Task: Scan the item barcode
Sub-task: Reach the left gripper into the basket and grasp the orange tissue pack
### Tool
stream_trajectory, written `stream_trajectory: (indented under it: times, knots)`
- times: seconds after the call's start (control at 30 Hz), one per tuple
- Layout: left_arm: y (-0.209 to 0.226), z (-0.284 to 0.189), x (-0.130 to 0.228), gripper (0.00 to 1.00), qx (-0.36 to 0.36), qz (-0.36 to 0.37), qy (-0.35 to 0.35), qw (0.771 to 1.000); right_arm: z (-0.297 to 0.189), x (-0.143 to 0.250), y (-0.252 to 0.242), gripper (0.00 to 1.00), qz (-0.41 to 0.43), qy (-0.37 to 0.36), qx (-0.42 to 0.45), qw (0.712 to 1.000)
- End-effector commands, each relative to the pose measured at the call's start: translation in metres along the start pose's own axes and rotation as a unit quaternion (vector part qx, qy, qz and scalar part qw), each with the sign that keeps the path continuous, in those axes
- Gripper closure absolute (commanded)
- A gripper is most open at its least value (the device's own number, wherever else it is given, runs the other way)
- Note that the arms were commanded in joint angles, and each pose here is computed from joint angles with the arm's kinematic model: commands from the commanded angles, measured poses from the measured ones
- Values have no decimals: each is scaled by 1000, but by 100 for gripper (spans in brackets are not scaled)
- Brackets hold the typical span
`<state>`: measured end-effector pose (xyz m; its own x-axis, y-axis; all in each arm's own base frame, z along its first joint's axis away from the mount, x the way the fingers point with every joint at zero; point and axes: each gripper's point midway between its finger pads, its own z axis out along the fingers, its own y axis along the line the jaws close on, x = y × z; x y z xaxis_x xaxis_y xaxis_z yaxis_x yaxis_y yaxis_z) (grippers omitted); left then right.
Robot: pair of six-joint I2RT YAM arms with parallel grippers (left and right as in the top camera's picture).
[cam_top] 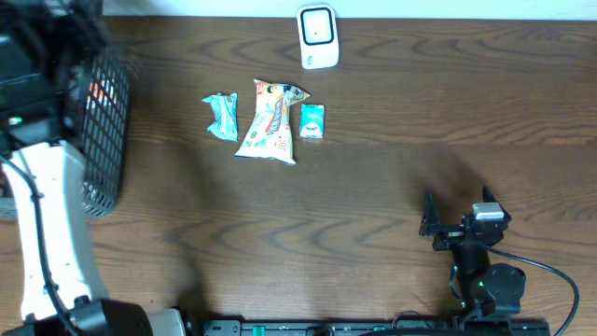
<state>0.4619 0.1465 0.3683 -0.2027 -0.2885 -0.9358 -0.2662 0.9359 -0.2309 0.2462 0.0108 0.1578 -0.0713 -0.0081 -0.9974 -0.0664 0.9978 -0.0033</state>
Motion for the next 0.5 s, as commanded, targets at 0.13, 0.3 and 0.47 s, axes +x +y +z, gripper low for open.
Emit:
stream_trajectory:
  times: [0.13, 0.3, 0.47]
  knots:
    - [95, 16, 17, 8, -99, -185, 8, 978, 0, 0, 1, 1, 0, 0, -2, 1000]
    - [118, 45, 45, 7, -116, -193, 28, 974, 0, 0, 1, 1, 0, 0, -2, 1000]
    - [134, 76, 82, 4, -128, -225, 56, 964, 0, 0, 1, 1, 0, 0, -2, 1000]
